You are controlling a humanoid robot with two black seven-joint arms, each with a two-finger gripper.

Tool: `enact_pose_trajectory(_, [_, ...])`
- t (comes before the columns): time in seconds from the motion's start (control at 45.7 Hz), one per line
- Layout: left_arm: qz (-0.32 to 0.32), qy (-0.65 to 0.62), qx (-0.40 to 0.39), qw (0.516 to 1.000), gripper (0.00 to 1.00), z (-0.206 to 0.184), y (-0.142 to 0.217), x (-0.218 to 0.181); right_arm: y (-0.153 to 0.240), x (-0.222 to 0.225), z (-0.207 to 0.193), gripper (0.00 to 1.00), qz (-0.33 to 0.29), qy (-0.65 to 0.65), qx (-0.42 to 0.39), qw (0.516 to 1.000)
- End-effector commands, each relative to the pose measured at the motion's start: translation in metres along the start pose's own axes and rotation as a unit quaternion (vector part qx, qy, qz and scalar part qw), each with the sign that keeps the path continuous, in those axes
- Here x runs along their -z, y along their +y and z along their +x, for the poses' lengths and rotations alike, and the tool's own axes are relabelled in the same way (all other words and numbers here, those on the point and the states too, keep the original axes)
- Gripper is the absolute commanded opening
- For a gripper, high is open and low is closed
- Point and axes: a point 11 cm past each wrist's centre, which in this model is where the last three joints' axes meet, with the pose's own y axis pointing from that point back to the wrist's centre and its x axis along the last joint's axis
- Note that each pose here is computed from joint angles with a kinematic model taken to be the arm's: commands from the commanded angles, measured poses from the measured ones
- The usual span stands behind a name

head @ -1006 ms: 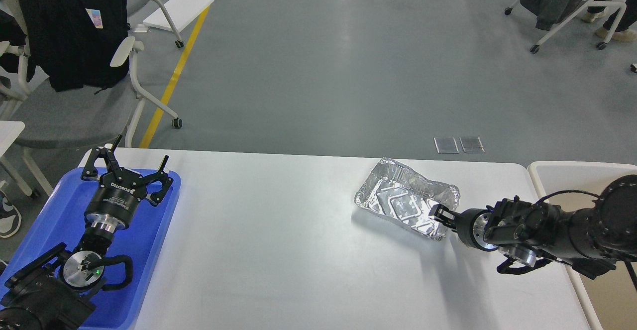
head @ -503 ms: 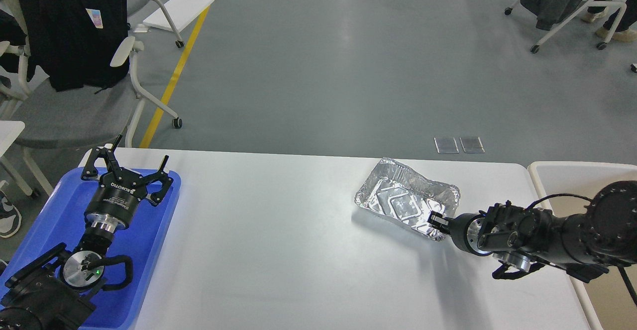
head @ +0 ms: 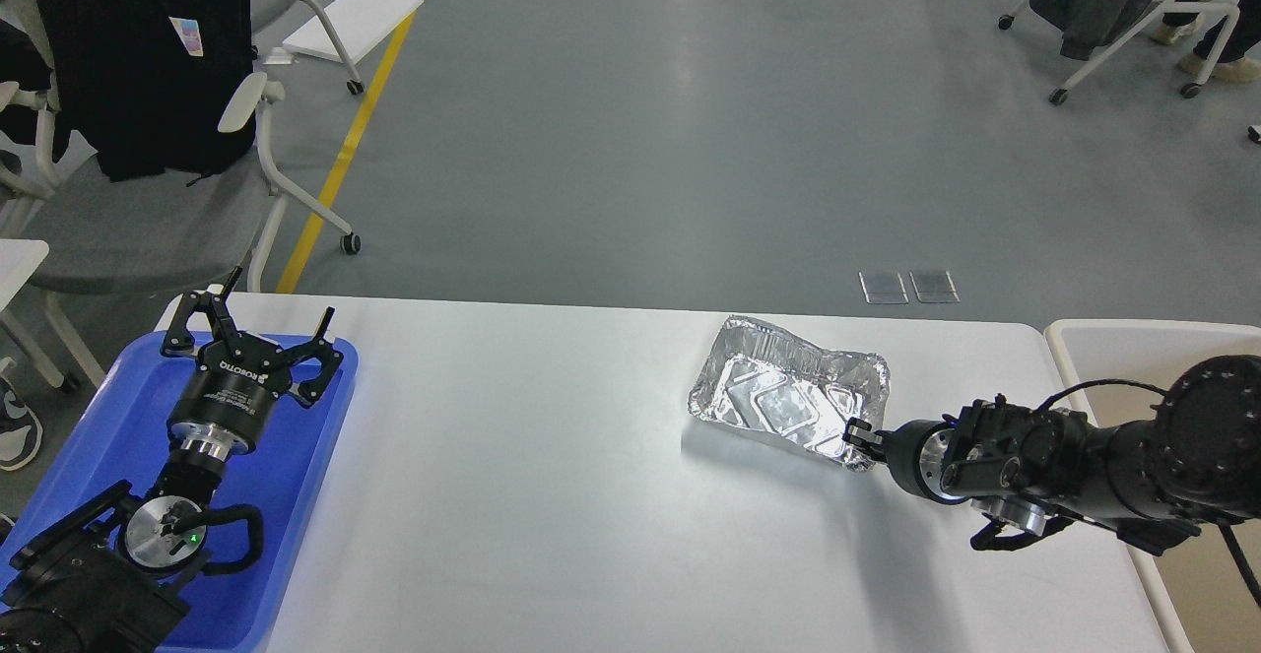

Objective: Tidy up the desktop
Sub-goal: 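Lift the foil tray with the right gripper and carry it toward the bin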

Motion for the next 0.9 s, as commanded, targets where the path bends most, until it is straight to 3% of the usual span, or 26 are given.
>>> enact_pose_trajectory(0.0, [0.0, 0.0, 0.0, 1.0, 0.99, 0.0, 0.0, 0.0, 0.003, 0.008, 0.008, 0.0, 0.006, 0.0, 0.001, 1.0])
enact_pose_trajectory(0.328, [0.0, 0.0, 0.0, 1.0, 0.99, 0.0, 0.0, 0.0, 0.04, 0.04, 0.058, 0.0, 0.023, 0.013, 0.015, 1.0])
enact_pose_trajectory(0.875, [0.0, -0.001, 0.0, 1.0, 0.99, 0.0, 0.0, -0.001, 0.168, 0.121, 0.165, 0.0, 0.038, 0.08, 0.044, 0.995])
